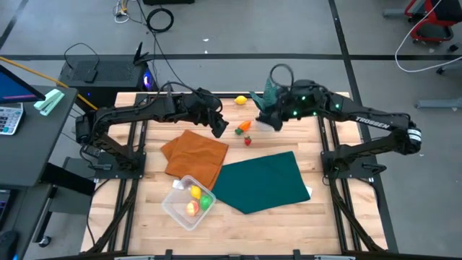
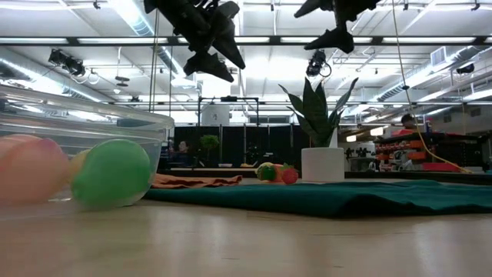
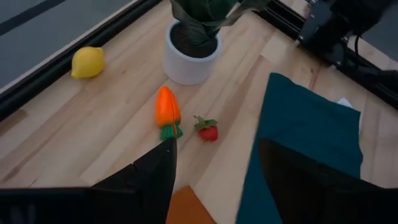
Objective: Pick and placing Produce into tupperware
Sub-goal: Put the strawberry into the transparent container
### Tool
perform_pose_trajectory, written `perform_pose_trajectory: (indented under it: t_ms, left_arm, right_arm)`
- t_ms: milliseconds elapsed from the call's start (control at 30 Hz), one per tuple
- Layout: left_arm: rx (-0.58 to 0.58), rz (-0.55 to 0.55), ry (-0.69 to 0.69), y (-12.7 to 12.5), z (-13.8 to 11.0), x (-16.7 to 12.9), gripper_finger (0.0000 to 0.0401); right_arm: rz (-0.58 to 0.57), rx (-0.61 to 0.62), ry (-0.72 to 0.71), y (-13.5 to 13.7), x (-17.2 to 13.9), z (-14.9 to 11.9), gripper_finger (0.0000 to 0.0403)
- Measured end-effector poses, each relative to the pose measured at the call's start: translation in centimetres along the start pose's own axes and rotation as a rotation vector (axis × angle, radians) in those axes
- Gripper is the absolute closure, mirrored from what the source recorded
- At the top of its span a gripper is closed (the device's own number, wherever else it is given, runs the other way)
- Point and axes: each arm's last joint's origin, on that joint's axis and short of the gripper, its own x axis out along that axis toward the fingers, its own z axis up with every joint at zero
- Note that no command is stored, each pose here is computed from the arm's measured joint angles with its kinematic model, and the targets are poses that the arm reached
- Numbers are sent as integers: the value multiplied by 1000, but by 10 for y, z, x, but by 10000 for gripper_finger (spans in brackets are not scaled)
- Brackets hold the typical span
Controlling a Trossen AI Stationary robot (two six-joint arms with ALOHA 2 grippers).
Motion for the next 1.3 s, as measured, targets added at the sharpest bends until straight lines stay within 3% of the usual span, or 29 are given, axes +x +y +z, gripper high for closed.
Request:
perform_pose_trajectory:
  t_ms: [300,433,633,733,933,1067,1200,1300]
  left_arm:
    - [29,10,4,3,1,0,169]
    - [27,19,14,6,0,0,173]
    - [30,28,39,7,-2,0,171]
    - [29,28,37,7,-2,0,171]
    - [25,29,38,7,-2,0,174]
    - [19,29,39,7,-2,0,173]
    - [18,32,47,7,-3,0,178]
    - [18,34,52,7,-3,0,178]
  right_arm:
    - [-99,-120,359,15,18,-48,90]
    - [-183,-164,441,22,15,-74,94]
    - [-265,-42,316,10,1,-118,113]
    - [-231,32,213,1,6,-140,119]
    - [-288,38,234,-19,30,-186,123]
    - [-377,-56,199,-26,46,-196,123]
    - [-386,-223,178,-25,65,-200,122]
    - [-373,-276,150,-25,79,-202,118]
